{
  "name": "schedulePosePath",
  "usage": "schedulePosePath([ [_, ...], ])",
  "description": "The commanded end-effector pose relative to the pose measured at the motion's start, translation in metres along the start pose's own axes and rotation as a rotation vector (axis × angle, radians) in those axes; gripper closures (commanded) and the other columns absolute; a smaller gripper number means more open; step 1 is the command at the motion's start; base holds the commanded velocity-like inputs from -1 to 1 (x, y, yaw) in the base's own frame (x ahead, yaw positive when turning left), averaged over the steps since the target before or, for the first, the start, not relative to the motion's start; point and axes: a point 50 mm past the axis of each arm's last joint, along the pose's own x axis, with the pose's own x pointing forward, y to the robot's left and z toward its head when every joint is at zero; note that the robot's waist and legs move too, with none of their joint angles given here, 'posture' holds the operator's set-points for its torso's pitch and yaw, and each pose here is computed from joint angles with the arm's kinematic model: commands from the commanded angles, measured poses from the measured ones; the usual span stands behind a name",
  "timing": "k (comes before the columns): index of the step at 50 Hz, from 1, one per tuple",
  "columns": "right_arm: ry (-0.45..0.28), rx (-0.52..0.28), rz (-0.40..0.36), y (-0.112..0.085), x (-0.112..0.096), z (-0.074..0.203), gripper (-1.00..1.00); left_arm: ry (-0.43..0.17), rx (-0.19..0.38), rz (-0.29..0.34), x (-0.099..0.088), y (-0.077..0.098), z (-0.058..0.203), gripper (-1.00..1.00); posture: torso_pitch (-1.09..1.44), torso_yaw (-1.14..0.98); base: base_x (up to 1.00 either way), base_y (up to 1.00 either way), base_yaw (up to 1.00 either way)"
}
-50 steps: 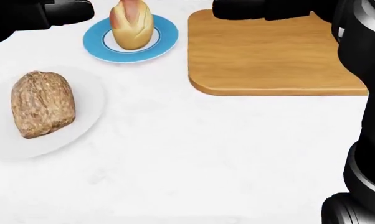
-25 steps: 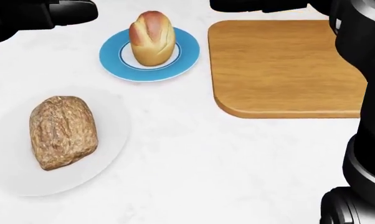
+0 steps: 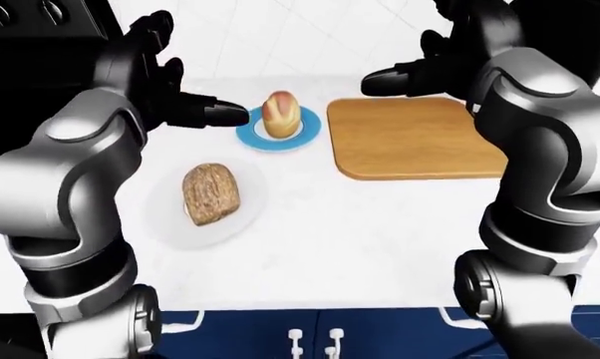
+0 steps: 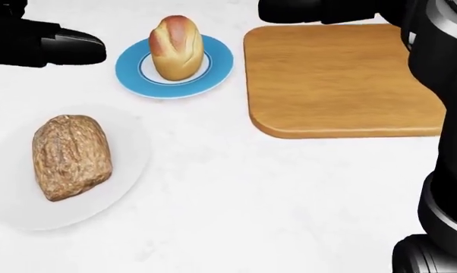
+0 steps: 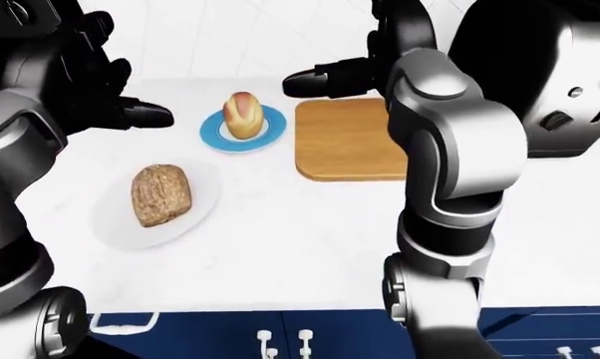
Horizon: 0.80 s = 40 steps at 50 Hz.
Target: Place all breads on the cutting board.
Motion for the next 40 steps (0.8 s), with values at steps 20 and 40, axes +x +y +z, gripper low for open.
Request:
schedulePosePath([
  [20, -0.080, 0.000, -0.020, -0.006, -0.004, 0.016, -1.00, -0.019, 0.127, -0.097, -0.048, -0.002, -0.004, -1.00, 0.00, 0.00, 0.00, 0.00, 0.00],
  [40, -0.074, 0.010, -0.023, -0.007, -0.005, 0.009, -1.00, 0.014, 0.217, -0.122, -0.054, -0.005, -0.026, -1.00, 0.00, 0.00, 0.00, 0.00, 0.00],
])
